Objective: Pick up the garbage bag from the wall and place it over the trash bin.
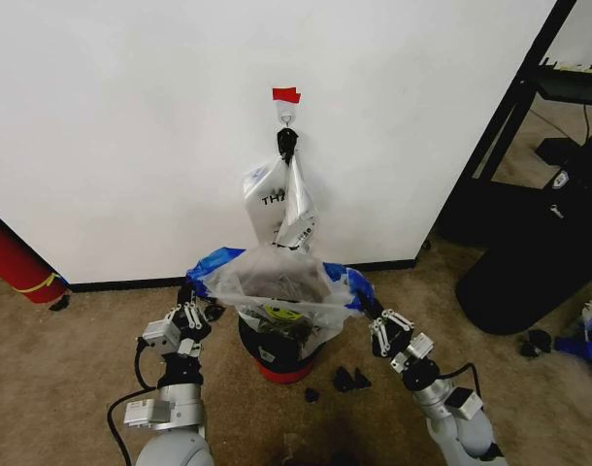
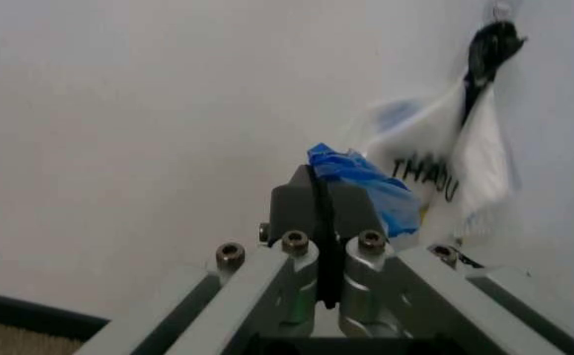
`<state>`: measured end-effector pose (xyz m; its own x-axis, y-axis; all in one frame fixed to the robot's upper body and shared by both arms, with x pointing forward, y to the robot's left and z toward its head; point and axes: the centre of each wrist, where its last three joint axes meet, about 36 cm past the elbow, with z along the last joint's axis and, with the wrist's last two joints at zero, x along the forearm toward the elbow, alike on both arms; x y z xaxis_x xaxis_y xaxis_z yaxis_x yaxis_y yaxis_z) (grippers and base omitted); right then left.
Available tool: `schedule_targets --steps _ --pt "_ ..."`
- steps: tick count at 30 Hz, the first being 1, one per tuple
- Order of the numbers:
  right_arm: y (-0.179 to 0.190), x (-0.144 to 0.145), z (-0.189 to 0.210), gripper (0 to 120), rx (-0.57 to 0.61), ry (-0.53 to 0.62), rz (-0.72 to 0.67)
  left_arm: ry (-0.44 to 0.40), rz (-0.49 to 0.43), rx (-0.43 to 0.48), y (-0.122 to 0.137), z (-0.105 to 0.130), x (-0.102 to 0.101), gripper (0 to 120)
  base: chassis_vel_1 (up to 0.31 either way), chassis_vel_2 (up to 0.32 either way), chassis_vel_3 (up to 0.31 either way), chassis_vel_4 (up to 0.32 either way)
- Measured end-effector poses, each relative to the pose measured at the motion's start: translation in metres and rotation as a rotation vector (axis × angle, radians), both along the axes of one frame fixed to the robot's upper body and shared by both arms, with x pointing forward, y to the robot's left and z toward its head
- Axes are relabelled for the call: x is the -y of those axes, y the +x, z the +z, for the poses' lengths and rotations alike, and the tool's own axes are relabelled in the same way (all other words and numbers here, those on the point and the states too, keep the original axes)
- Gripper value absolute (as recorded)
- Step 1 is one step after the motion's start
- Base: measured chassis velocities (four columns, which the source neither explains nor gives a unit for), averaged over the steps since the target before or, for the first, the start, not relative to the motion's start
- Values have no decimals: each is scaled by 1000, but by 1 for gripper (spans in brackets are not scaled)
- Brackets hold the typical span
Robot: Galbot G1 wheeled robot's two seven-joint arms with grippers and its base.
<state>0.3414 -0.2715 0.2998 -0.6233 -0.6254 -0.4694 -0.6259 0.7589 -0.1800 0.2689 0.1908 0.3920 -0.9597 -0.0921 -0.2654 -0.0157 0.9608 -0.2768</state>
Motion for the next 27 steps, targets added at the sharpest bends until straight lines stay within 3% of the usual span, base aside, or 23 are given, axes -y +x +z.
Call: schedule_targets --steps 11,20,27 --pt "-2 30 -16 0 -31 -115 68 59 -36 -62 -18 -35 9 0 0 0 0 0" --pt "-10 27 -39 0 -43 -131 117 109 -29 -71 -21 -49 5 0 0 0 0 0" --pt "-18 27 -56 0 -62 -146 143 154 8 -129 -23 -53 -1 0 0 0 0 0"
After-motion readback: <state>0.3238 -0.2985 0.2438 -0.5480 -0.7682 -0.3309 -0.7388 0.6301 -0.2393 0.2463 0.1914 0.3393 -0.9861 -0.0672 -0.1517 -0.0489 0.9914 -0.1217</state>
